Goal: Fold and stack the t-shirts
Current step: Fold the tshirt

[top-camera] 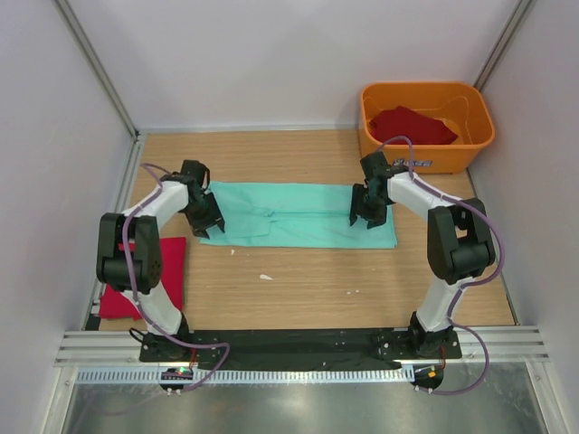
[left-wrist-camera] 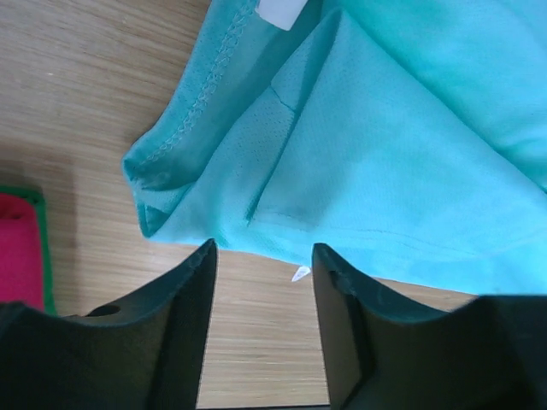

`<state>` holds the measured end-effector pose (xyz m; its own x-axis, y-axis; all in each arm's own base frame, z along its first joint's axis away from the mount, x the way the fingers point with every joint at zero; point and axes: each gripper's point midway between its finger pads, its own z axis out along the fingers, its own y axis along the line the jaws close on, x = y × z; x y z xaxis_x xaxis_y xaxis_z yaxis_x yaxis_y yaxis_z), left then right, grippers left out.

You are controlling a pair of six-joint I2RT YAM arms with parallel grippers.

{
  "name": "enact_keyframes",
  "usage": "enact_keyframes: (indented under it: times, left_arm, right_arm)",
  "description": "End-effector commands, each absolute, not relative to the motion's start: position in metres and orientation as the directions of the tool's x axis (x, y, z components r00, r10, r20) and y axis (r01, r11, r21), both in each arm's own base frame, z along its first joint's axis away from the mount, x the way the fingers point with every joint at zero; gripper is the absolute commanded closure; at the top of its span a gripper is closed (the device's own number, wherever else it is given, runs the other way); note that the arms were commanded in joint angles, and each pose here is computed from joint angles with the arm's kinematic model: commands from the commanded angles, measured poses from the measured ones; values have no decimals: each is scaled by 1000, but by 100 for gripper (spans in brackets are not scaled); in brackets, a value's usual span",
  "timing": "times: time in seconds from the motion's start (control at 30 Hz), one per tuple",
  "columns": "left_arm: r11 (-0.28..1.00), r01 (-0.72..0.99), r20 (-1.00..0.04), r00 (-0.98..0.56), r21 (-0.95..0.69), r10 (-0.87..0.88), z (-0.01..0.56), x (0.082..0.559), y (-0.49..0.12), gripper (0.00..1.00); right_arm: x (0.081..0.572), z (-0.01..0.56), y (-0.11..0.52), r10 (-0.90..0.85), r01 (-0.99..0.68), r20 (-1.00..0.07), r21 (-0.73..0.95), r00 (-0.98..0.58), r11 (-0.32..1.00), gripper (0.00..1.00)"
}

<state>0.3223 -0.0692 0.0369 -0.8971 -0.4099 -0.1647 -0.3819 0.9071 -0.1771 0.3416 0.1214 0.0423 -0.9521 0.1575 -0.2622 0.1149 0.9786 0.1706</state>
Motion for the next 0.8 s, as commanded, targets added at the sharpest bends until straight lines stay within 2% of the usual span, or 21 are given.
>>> enact_keyframes:
  times: [0.0, 0.17, 0.4, 0.77]
  left_arm:
    - [888, -401, -297, -840, -226, -455, 86, 335, -65, 46]
    - [866, -404, -356, -795, -294, -492, 110, 359, -71, 41]
    - [865, -397, -268, -836, -308, -479, 79, 381, -100, 61]
    - [894, -392, -200, -878, -219, -434, 24, 379, -115, 65]
  right_arm:
    - [364, 60, 109, 131, 109, -341, 84, -931, 990, 42]
    - [371, 58, 101, 96, 94, -340, 23, -935, 995, 41]
    - [371, 45, 103, 85, 85, -317, 13, -945, 996, 41]
    - [362, 22, 106, 52, 62, -280, -25, -959, 998, 41]
